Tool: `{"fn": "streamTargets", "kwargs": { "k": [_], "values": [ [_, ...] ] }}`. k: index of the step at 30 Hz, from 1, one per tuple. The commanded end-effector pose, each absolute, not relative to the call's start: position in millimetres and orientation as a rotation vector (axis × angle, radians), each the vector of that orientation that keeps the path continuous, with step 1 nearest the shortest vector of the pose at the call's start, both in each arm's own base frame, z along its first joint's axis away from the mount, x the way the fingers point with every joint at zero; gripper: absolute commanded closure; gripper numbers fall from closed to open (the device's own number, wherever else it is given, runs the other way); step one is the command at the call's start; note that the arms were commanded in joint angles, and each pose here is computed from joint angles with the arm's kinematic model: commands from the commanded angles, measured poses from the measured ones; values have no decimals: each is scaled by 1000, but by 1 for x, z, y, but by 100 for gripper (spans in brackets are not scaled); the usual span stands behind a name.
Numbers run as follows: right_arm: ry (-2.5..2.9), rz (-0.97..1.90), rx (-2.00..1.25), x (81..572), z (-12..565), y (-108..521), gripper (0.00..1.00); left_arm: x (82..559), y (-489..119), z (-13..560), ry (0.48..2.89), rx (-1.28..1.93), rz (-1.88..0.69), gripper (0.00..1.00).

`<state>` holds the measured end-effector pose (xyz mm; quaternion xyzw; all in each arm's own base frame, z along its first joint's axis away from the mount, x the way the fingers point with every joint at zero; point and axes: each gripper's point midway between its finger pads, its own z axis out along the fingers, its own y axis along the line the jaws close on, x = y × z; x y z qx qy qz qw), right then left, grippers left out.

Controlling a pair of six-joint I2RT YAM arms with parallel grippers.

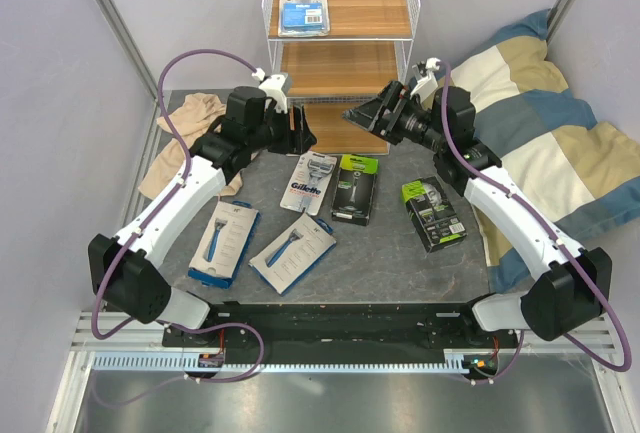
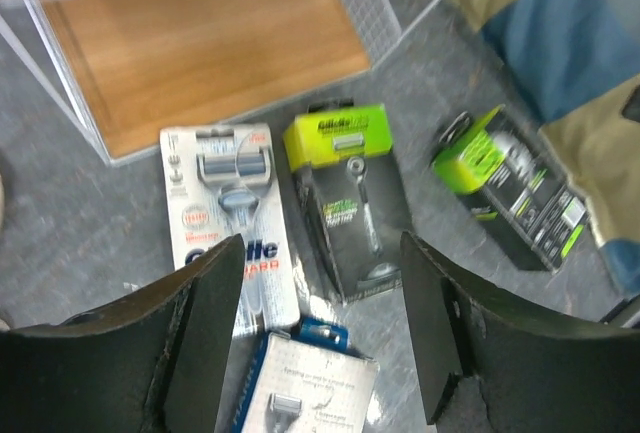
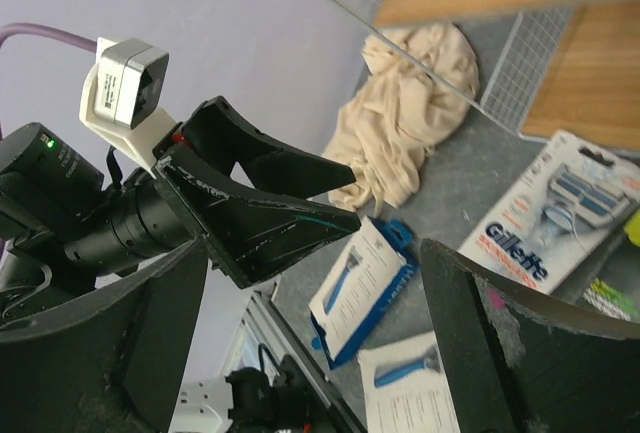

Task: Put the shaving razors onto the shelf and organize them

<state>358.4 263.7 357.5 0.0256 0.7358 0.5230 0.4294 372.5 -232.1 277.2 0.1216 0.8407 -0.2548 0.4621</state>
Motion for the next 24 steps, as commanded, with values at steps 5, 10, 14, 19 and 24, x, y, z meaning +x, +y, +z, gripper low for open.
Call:
{"fn": "streamTargets", "kwargs": {
  "k": [5, 10, 14, 19, 24],
  "values": [
    [1922, 1275, 53, 330, 312, 253, 5, 352, -230, 243, 2122, 259, -682, 28],
    [1993, 1247, 53, 314, 276, 250, 4, 347, -224, 214, 2179, 218, -652, 28],
    [2072, 1210, 62, 302, 238, 248, 4, 344, -215, 181, 2251, 183, -604, 28],
    [2146, 1186, 62, 289, 205, 248, 4, 347, -205, 140, 2359, 102, -563, 28],
    [2198, 1170, 69, 279, 183, 247, 4, 354, -196, 110, 2436, 38, -541, 28]
  ]
}}
